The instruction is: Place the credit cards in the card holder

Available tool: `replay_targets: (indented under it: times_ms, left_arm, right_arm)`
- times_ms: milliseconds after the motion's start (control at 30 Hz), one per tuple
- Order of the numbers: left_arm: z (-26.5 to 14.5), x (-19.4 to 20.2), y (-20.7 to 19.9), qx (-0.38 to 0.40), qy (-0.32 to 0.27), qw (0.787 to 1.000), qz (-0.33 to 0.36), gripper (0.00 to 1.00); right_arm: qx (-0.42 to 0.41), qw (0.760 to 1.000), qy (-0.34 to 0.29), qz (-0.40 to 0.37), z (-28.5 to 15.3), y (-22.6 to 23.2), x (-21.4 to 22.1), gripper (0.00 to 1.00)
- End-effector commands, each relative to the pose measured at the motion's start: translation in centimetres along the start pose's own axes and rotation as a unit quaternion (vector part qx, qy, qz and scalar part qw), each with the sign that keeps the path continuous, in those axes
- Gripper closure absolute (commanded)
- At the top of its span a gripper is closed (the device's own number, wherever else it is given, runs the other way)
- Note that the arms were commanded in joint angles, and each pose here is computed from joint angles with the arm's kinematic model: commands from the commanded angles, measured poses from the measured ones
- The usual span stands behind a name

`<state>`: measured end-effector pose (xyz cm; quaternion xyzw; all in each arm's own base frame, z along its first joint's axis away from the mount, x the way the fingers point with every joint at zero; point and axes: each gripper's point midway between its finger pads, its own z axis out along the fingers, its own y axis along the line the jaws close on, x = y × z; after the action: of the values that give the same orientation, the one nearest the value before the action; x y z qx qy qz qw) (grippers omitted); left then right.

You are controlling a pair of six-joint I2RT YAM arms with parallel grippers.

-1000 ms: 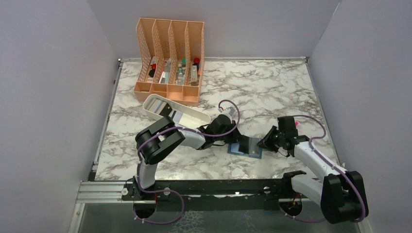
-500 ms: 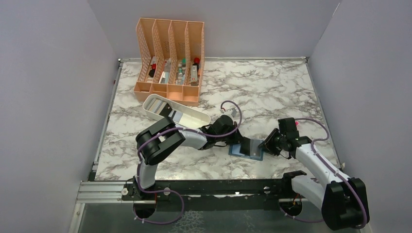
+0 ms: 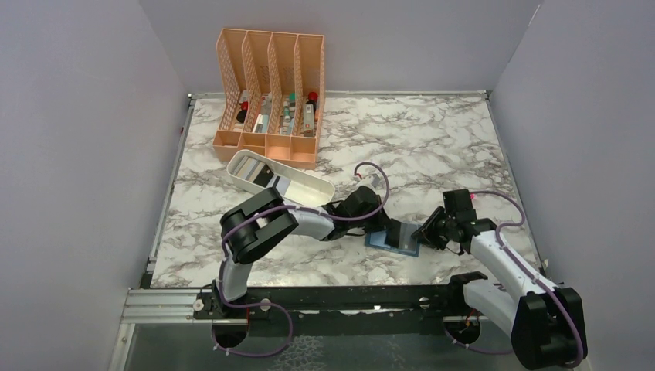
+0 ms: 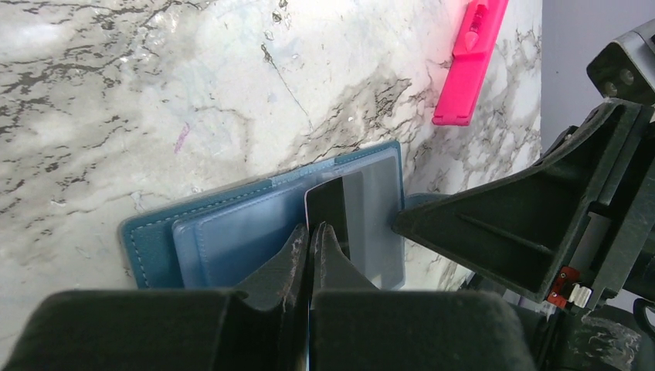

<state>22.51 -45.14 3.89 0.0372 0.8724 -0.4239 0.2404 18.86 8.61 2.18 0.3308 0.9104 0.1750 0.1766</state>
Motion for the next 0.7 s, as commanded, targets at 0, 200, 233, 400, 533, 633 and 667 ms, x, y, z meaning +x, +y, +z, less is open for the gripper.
replay_targets:
  times_ms: [0, 200, 233, 400, 533, 633, 667]
  left_arm:
    - [0.5, 0.7, 1.9, -0.049, -0.022, 0.999, 0.0, 1.0]
    - [0.9, 1.3, 0.8, -0.035, -0.025, 0.999, -0.006, 1.0]
    - [0.9, 1.6, 0.6, -0.032, -0.02, 0.999, -0.005, 1.0]
    - [0.0, 1.5, 0.0, -0.023, -0.019, 1.0, 0.002, 0.8]
    - [-1.1, 1.0, -0.8, -0.011, -0.025, 0.999, 0.022, 0.73]
    - [-1.5, 1.0, -0.7, -0.011, -0.026, 0.999, 0.026, 0.7]
    - [-1.6, 1.1, -0.7, -0.01, -0.023, 0.999, 0.026, 0.7]
  right_arm:
    - [0.02, 0.999, 0.044, 0.012, 0.6, -1.8, 2.4, 0.68]
    - [0.015, 0.999, 0.045, 0.012, 0.6, -1.8, 2.6, 0.69]
    - [0.013, 0.999, 0.047, 0.012, 0.7, -1.8, 2.7, 0.69]
    - [0.009, 0.999, 0.051, 0.005, 0.5, -1.6, 2.8, 0.68]
    - [0.0, 0.999, 0.047, -0.001, 0.4, -1.4, 2.7, 0.67]
    - [-0.016, 0.999, 0.042, -0.008, 0.5, -1.0, 2.6, 0.67]
    - [-0.022, 0.999, 0.04, -0.011, 0.5, -0.8, 2.5, 0.67]
